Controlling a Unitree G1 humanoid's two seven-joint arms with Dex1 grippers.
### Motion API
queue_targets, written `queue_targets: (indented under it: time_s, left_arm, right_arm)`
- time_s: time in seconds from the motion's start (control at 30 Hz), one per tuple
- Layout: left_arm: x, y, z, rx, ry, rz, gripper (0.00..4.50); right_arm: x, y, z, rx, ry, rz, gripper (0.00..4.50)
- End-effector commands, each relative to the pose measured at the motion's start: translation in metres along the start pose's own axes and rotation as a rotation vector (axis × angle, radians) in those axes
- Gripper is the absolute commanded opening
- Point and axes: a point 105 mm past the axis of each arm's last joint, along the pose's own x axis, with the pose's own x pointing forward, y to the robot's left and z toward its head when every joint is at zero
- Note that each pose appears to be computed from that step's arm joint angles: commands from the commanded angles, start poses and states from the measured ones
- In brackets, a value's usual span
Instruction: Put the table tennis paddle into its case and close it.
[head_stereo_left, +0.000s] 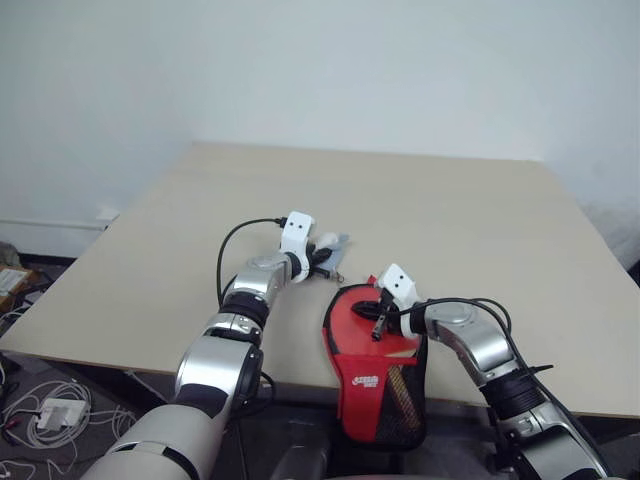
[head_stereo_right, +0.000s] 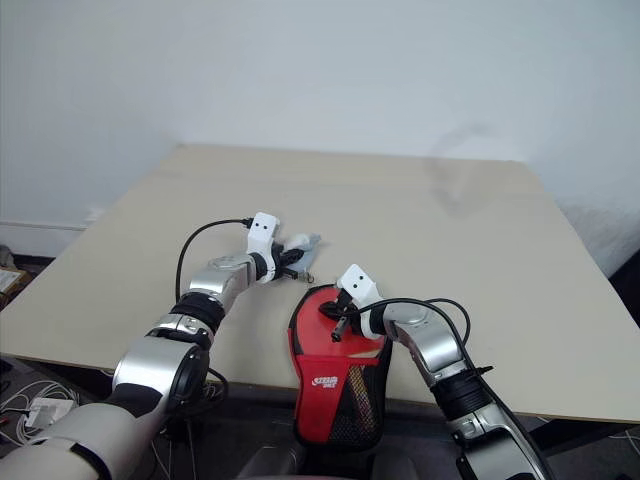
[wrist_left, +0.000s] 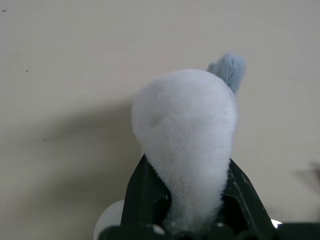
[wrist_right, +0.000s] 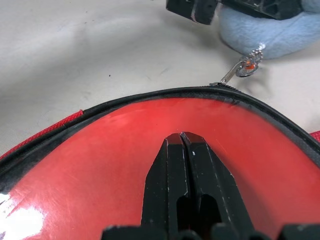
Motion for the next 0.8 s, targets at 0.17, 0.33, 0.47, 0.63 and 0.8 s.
queue_targets:
  time_s: [0.17,0.33,0.47,0.63,0.8]
  left_arm:
    - [0.005,-0.01,0.077,0.077,-0.203,0.071,0.32]
    - [0.013,-0.031,0.091,0.083,-0.23,0.039,0.32]
    - [0.018,-0.05,0.099,0.085,-0.243,0.004,0.32]
    - [0.024,-0.082,0.103,0.114,-0.254,-0.096,0.32]
    - [0.023,-0.108,0.095,0.23,-0.247,-0.265,0.32]
  right_arm:
    - [0.005,0.013,-0.037,0.06,0.132,0.044,0.0]
    - [0.004,0.014,-0.038,0.065,0.138,0.047,0.0]
    - [0.003,0.014,-0.039,0.068,0.141,0.045,0.0]
    - [0.003,0.014,-0.04,0.07,0.144,0.042,0.0]
    - [0.003,0.013,-0.039,0.071,0.145,0.039,0.0]
